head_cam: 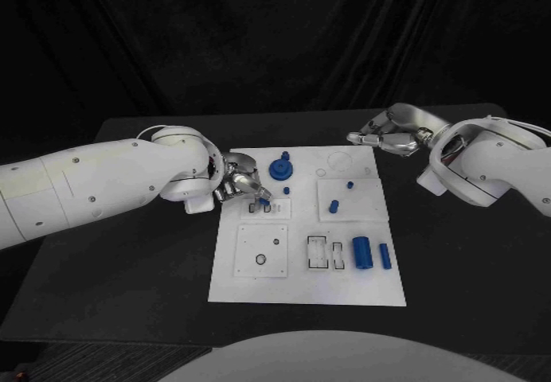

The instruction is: Assemble the parts on the task board

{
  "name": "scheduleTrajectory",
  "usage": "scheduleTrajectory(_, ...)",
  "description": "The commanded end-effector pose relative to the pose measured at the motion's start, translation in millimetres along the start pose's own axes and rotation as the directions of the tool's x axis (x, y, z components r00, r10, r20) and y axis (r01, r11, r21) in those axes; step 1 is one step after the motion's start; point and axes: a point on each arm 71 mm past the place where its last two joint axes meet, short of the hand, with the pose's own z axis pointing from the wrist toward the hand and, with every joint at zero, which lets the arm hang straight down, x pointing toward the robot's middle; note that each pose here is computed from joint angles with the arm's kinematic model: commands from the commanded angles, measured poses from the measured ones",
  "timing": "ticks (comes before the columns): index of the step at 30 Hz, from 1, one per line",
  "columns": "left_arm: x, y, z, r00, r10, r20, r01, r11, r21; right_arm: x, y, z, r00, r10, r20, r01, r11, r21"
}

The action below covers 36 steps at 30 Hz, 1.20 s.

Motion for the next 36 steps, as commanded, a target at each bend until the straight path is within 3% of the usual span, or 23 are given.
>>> scheduleTrajectory(1,1.5,-0.2,0.9,1.0,-0.009,0.004,0.009,1.0,0.009,0.9,-3,-0.4,1.0,0.001,0.0,-0.001,1.0,0.024)
scheduleTrajectory(25,10.6,7.5,4.0,1.0,-0.017,-0.024,0.017,1.0,0.0,2.7,-5,-1.3,1.0,0.002,-0.006,-0.002,1.0,0.031)
scheduleTrajectory(36,12.3,5.6,6.9,0.999,-0.015,-0.031,0.015,1.0,0.002,4.5,-5,-0.5,1.0,0.002,-0.014,-0.002,1.0,0.031)
